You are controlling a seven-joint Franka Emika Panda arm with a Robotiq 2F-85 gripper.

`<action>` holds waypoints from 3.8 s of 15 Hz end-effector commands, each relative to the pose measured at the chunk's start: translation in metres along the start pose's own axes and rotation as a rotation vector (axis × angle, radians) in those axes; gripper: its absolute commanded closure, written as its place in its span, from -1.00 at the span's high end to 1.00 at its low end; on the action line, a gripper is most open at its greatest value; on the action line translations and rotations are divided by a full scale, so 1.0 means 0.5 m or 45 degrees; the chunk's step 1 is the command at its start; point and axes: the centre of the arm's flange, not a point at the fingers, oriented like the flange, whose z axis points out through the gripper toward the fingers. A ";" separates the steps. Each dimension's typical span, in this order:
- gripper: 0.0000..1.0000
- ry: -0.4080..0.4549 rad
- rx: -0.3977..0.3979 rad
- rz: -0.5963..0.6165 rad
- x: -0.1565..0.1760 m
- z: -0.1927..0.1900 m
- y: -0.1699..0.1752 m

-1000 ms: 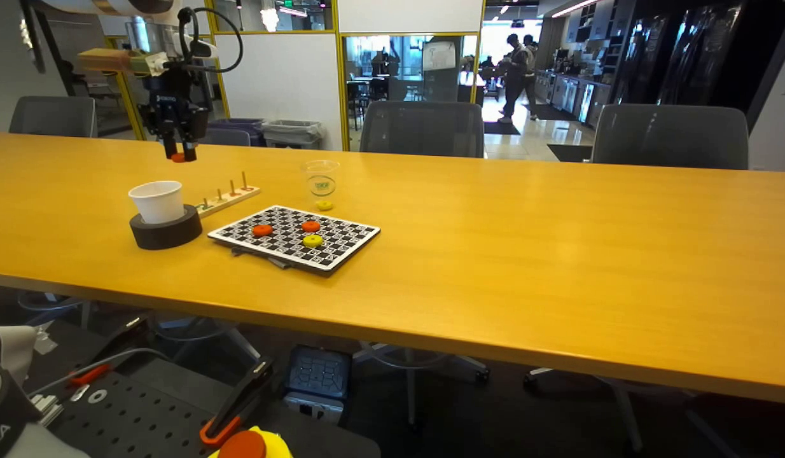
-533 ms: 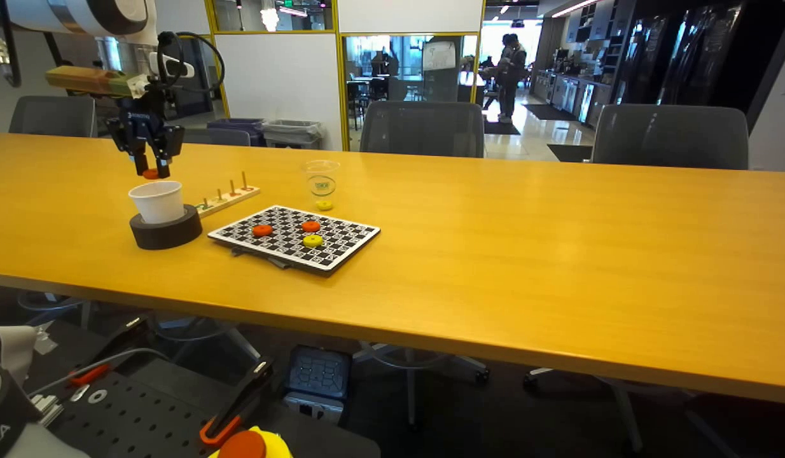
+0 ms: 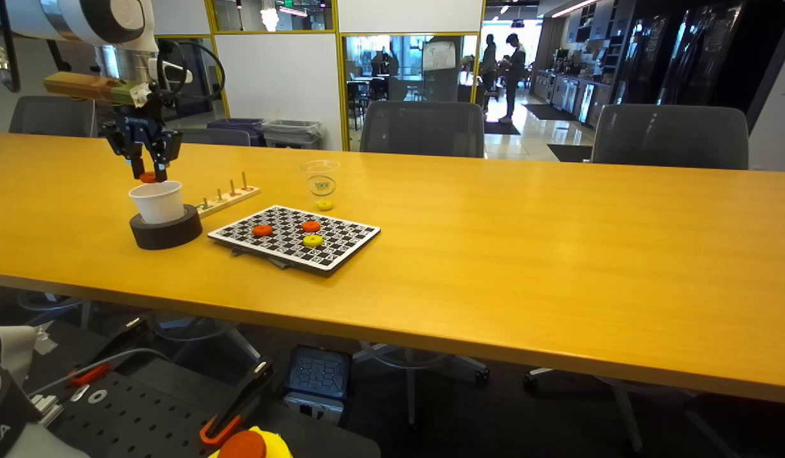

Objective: Put an orange block in the white cup then put the yellow block in the clear cup, then put two orange blocks in the white cup and lastly put the yellow block in the clear cup

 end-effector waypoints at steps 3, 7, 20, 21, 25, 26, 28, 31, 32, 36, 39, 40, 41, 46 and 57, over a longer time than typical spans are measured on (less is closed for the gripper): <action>0.62 0.045 0.028 0.002 -0.003 -0.003 0.001; 1.00 0.074 0.010 0.040 -0.012 -0.019 0.021; 1.00 0.097 -0.054 0.431 -0.010 0.001 0.283; 1.00 0.095 -0.058 0.457 -0.007 0.012 0.297; 1.00 0.087 -0.040 0.527 0.009 0.064 0.340; 1.00 0.080 -0.034 0.539 0.014 0.079 0.347; 1.00 0.075 -0.029 0.558 0.019 0.106 0.359; 1.00 0.063 -0.024 0.581 0.027 0.143 0.372; 1.00 0.057 -0.024 0.587 0.029 0.154 0.376; 1.00 0.037 -0.034 0.614 0.040 0.178 0.387; 1.00 0.035 -0.041 0.633 0.047 0.180 0.395; 1.00 0.037 -0.044 0.641 0.050 0.179 0.398; 1.00 0.038 -0.047 0.648 0.051 0.179 0.400; 1.00 0.035 -0.045 0.679 0.054 0.177 0.412; 0.48 0.007 -0.044 0.692 0.053 0.184 0.413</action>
